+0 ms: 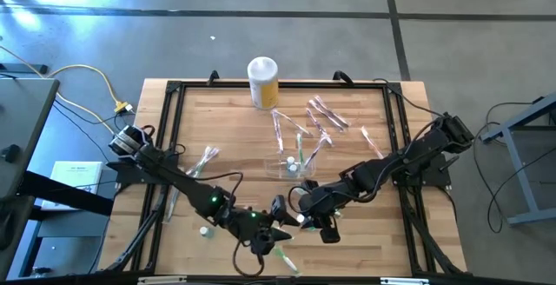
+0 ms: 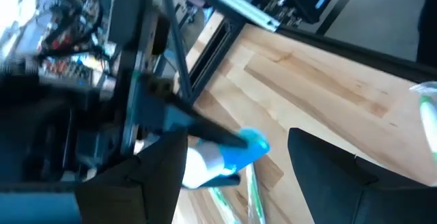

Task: Pick & Place toothbrushing station
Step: Put the mouthwash bottle into the transparent organizer

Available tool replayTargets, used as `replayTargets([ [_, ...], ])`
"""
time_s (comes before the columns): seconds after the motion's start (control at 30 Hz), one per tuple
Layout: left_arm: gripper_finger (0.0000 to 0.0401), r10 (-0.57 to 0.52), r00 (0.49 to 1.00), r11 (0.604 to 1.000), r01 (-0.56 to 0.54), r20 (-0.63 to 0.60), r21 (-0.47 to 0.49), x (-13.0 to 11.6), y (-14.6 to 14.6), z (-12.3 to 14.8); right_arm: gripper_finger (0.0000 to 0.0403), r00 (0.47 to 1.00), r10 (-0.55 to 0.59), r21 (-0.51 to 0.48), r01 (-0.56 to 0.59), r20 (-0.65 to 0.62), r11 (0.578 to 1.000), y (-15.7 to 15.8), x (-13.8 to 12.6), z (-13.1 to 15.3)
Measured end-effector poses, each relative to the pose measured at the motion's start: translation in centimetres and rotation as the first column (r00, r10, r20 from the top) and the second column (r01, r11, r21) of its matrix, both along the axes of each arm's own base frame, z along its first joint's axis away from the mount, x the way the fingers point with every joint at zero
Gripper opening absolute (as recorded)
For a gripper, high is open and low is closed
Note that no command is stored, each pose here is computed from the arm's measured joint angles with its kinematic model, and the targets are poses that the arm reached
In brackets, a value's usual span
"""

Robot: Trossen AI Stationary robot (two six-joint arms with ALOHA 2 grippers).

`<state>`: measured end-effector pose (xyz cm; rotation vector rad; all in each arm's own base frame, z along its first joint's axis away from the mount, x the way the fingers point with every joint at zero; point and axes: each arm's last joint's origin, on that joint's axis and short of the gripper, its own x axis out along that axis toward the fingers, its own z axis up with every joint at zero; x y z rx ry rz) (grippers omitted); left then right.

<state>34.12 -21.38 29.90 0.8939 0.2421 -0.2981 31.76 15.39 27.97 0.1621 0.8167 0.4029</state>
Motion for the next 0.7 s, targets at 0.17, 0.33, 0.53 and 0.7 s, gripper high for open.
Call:
replayTargets([
  [0.17, 0.0244, -0.015, 1.000, 1.000, 0.015, 0.000, 0.022, -0.1, -0.1, 0.0, 0.0085, 1.000, -0.001, -0.001, 0.001, 0.001, 1.000, 0.0, 0.0, 0.0],
  [0.33, 0.0244, 0.002, 1.000, 1.000, -0.002, -0.007, 0.016, 0.6, 1.0, -0.1, 0.0085, 1.000, -0.001, 0.000, 0.001, 0.002, 1.000, 0.0, 0.0, 0.0],
  [0.53, 0.0244, 0.015, 0.999, 1.000, -0.016, -0.033, -0.018, 1.3, 2.3, -0.2, 0.0084, 1.000, 0.002, -0.002, -0.002, 0.001, 1.000, 0.0, 0.0, 0.0],
  [0.7, 0.0244, -0.012, 1.000, 1.000, 0.011, -0.025, -0.029, 1.5, 2.5, -0.1, 0.0087, 1.000, 0.003, -0.003, -0.003, 0.000, 1.000, 0.0, 0.0, 0.0],
])
